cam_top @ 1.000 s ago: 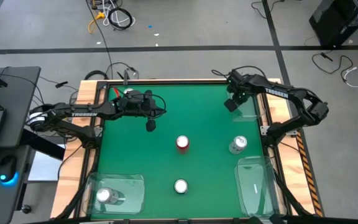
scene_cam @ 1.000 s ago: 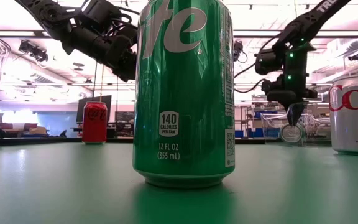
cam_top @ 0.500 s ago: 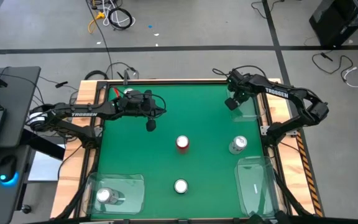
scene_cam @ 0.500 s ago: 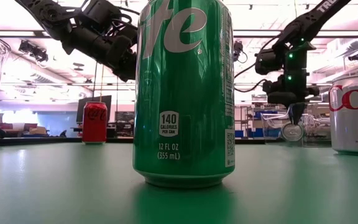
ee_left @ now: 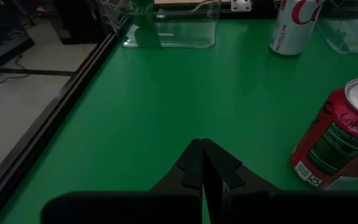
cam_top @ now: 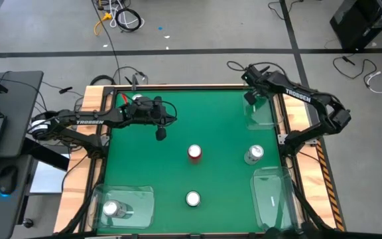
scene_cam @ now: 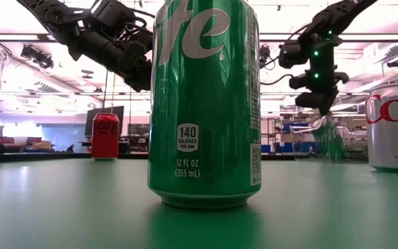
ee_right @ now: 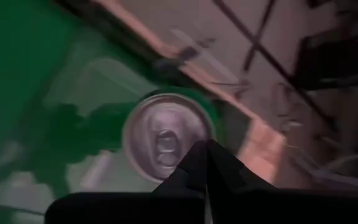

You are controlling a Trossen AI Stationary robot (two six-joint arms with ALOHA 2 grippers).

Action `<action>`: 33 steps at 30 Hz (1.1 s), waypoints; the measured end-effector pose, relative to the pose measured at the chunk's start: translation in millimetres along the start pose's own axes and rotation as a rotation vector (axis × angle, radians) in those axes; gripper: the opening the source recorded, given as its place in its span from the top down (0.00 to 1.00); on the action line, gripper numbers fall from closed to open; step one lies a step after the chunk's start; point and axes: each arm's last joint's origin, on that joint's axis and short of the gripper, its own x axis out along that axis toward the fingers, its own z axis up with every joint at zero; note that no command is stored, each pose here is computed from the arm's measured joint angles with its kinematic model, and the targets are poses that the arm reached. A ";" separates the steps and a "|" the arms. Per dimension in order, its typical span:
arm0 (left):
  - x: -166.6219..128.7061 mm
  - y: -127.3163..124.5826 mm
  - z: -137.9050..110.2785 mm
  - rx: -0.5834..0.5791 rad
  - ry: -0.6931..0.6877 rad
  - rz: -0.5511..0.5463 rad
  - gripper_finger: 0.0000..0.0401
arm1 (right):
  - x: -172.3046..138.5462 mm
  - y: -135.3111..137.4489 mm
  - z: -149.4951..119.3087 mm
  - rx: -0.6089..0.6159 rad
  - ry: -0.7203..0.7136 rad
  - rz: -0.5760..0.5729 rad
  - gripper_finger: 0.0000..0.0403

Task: Sort soda cans
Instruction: Put the top green soda can into the top right transparent bin

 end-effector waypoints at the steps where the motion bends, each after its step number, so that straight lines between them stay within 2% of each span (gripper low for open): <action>1: 0.0 0.1 0.0 0.000 0.000 0.002 1.00 | -1.2 -2.8 0.4 -0.001 0.007 -0.024 1.00; 6: 0.0 0.2 0.3 0.004 -0.002 0.004 1.00 | 2.3 -11.0 -4.4 -0.004 0.072 -0.046 1.00; 10: 0.0 0.2 0.3 0.004 -0.003 0.004 1.00 | 1.9 -9.6 -4.2 -0.003 0.071 -0.018 1.00; 12: 0.0 0.2 0.4 0.004 -0.003 0.004 1.00 | 1.0 -4.9 -4.1 -0.005 0.077 0.105 1.00; 15: 0.0 0.2 0.2 0.004 -0.002 0.004 1.00 | -3.0 6.4 -0.1 0.009 0.049 0.366 1.00; 17: 0.0 0.2 0.3 0.005 -0.003 0.004 1.00 | -5.0 13.1 2.4 0.012 0.016 0.435 1.00; 22: 0.0 0.1 -0.1 0.004 0.001 0.004 1.00 | 2.7 21.6 -4.9 0.043 0.037 0.446 1.00; 27: -0.1 0.1 -0.5 0.004 0.005 0.004 1.00 | 11.0 31.7 -15.1 0.066 0.083 0.535 1.00; 33: -0.1 0.1 -0.4 0.004 0.005 0.004 1.00 | 15.8 38.8 -23.1 0.080 0.110 0.527 1.00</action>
